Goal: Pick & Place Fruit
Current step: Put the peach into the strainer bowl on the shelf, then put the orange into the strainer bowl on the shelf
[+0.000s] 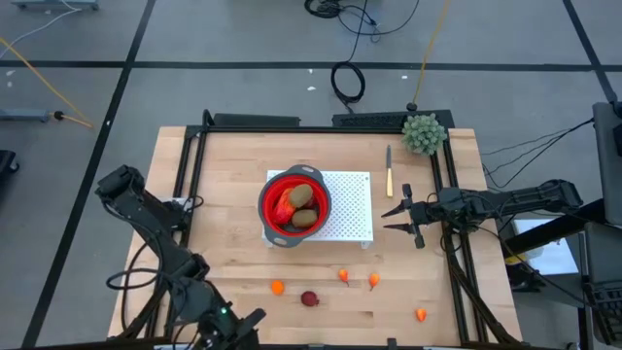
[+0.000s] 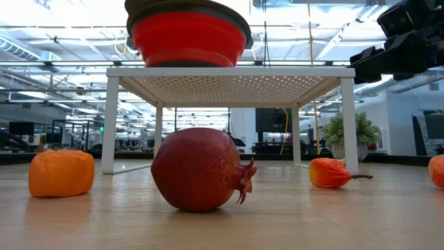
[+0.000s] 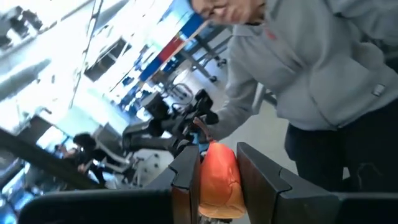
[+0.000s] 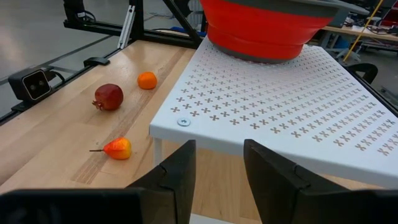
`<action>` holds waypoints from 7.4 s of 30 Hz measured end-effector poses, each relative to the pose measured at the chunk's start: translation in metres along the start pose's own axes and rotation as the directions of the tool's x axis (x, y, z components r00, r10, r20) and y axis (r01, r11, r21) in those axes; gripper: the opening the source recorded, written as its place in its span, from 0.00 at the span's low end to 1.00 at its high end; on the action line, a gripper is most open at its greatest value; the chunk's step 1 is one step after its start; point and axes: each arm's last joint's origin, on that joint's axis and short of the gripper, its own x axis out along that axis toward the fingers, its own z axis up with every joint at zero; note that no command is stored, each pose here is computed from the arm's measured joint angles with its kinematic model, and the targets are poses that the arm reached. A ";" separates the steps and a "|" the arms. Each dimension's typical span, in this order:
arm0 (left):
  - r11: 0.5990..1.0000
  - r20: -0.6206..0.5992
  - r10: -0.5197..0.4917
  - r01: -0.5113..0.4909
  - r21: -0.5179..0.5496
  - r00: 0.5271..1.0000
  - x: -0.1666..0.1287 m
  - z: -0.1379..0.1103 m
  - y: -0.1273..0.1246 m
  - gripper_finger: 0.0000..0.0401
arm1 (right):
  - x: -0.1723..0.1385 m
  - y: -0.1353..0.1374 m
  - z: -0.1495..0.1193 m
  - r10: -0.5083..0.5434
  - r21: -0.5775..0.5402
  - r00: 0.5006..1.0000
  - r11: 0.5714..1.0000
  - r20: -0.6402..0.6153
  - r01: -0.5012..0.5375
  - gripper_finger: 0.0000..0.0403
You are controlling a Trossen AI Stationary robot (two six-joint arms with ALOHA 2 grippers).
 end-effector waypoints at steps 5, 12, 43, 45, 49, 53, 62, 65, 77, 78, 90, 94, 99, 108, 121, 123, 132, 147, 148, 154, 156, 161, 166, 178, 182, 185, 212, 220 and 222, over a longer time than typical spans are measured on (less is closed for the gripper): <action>0.999 0.019 -0.019 0.019 0.040 1.000 0.000 0.001 -0.001 0.20 | 0.000 0.000 0.000 0.000 0.000 1.000 1.000 0.000 0.000 0.32; 1.000 0.054 0.026 -0.025 -0.007 0.998 0.000 0.004 0.003 0.20 | 0.000 0.000 0.000 0.000 0.000 1.000 1.000 0.000 0.000 0.32; 0.944 0.172 0.320 -0.298 -0.143 0.932 -0.007 0.011 0.037 0.20 | 0.000 0.000 0.000 0.000 0.000 1.000 1.000 0.000 0.000 0.32; 0.914 0.059 0.378 -0.362 -0.182 0.924 -0.007 0.006 0.037 0.20 | 0.000 0.000 0.000 0.000 0.000 1.000 1.000 0.000 0.000 0.32; 0.816 -0.180 0.498 -0.529 -0.234 0.848 -0.009 -0.008 0.042 0.20 | 0.000 0.000 0.000 -0.001 -0.009 1.000 1.000 0.000 0.001 0.32; 0.697 -0.335 0.575 -0.661 -0.278 0.747 -0.013 -0.025 0.052 0.20 | 0.000 0.000 0.000 -0.001 -0.031 1.000 1.000 0.000 0.001 0.32; 0.505 -0.571 0.609 -0.824 -0.256 0.550 -0.027 -0.070 0.075 0.20 | 0.000 0.000 -0.003 0.003 -0.029 1.000 1.000 -0.030 -0.004 0.32; 0.462 -0.626 0.598 -0.853 -0.241 0.501 -0.034 -0.085 0.082 0.20 | -0.001 0.000 -0.002 0.002 -0.028 1.000 1.000 -0.022 -0.002 0.32; 0.346 -0.755 0.532 -0.912 -0.221 0.384 -0.060 -0.129 0.104 0.20 | -0.009 0.000 0.001 -0.005 -0.032 1.000 0.999 0.029 0.006 0.32; 0.334 -0.763 0.528 -0.917 -0.218 0.374 -0.063 -0.130 0.106 0.20 | -0.010 0.000 0.001 -0.005 -0.032 1.000 0.999 0.028 0.006 0.32; 0.136 -0.872 0.424 -0.969 -0.207 0.245 -0.118 -0.126 0.119 0.20 | -0.020 0.001 0.000 -0.009 -0.033 0.999 0.999 0.045 0.011 0.32; 0.062 -0.912 0.355 -0.979 -0.196 0.205 -0.133 -0.128 0.116 0.20 | -0.023 0.001 -0.001 -0.010 -0.040 0.999 0.999 0.047 0.011 0.32; -0.016 -0.948 0.259 -0.980 -0.197 0.186 -0.144 -0.134 0.112 0.20 | -0.025 0.001 -0.002 -0.010 -0.038 0.999 0.999 0.047 0.012 0.32; -0.148 -0.980 0.159 -0.978 -0.146 0.122 -0.157 -0.142 0.106 0.20 | -0.025 0.002 -0.002 -0.010 -0.038 0.999 0.999 0.048 0.012 0.32; -0.284 -0.988 0.078 -0.947 -0.148 0.131 -0.159 -0.143 0.099 0.20 | -0.025 0.002 -0.002 -0.010 -0.040 0.999 0.999 0.044 0.012 0.32; -0.283 -0.988 0.061 -0.947 -0.153 0.142 -0.158 -0.145 0.098 0.20 | -0.025 0.002 -0.002 -0.011 -0.040 0.999 0.999 0.044 0.012 0.32; -0.266 -0.984 0.030 -0.948 -0.176 0.174 -0.156 -0.145 0.096 0.20 | -0.025 0.002 -0.002 -0.011 -0.040 0.999 0.999 0.044 0.012 0.32; -0.217 -0.981 0.016 -0.957 -0.193 0.194 -0.155 -0.145 0.096 0.26 | -0.025 0.002 -0.002 -0.011 -0.040 0.999 0.999 0.044 0.012 0.32; -0.217 -0.981 0.016 -0.957 -0.193 0.194 -0.155 -0.145 0.096 0.28 | -0.025 0.002 -0.002 -0.011 -0.037 0.999 0.999 0.044 0.012 0.32; -0.213 -0.981 0.016 -0.958 -0.193 0.194 -0.155 -0.145 0.096 0.40 | -0.025 0.002 -0.002 -0.011 -0.031 0.999 0.999 0.044 0.012 0.32; -0.210 -0.981 0.016 -0.958 -0.194 0.195 -0.155 -0.145 0.096 0.42 | -0.025 0.002 -0.002 -0.010 -0.032 0.999 0.999 0.044 0.012 0.32; -0.235 -0.975 0.054 -0.946 -0.224 0.218 -0.162 -0.134 0.100 0.44 | -0.025 0.002 -0.002 -0.011 -0.030 0.999 0.999 0.045 0.012 0.32; -0.256 -0.960 0.114 -0.926 -0.278 0.257 -0.173 -0.116 0.105 0.41 | -0.025 0.002 -0.002 -0.010 -0.030 0.999 0.999 0.044 0.012 0.32; -0.108 -0.836 0.186 -0.835 -0.540 0.517 -0.153 -0.065 0.093 0.31 | -0.025 0.002 -0.003 -0.010 -0.029 0.999 1.000 0.036 0.011 0.32; -0.017 -0.785 0.167 -0.794 -0.608 0.597 -0.133 -0.049 0.078 0.25 | -0.025 0.002 -0.003 -0.009 -0.030 0.999 1.000 0.036 0.011 0.32; 0.045 -0.775 0.138 -0.785 -0.617 0.617 -0.120 -0.042 0.063 0.20 | -0.025 0.002 -0.003 -0.010 -0.029 0.999 1.000 0.036 0.011 0.32; 0.508 -0.859 -0.178 -0.703 -0.498 0.480 -0.018 -0.102 -0.046 0.04 | -0.025 0.002 -0.003 -0.010 -0.032 0.999 0.999 0.037 0.011 0.32; 0.527 -0.872 -0.207 -0.700 -0.482 0.444 -0.011 -0.114 -0.056 0.02 | -0.025 0.002 -0.003 -0.010 -0.030 0.999 1.000 0.037 0.011 0.32; 0.526 -0.870 -0.220 -0.698 -0.486 0.441 -0.010 -0.117 -0.058 0.01 | -0.025 0.002 -0.003 -0.010 -0.029 0.999 1.000 0.037 0.011 0.32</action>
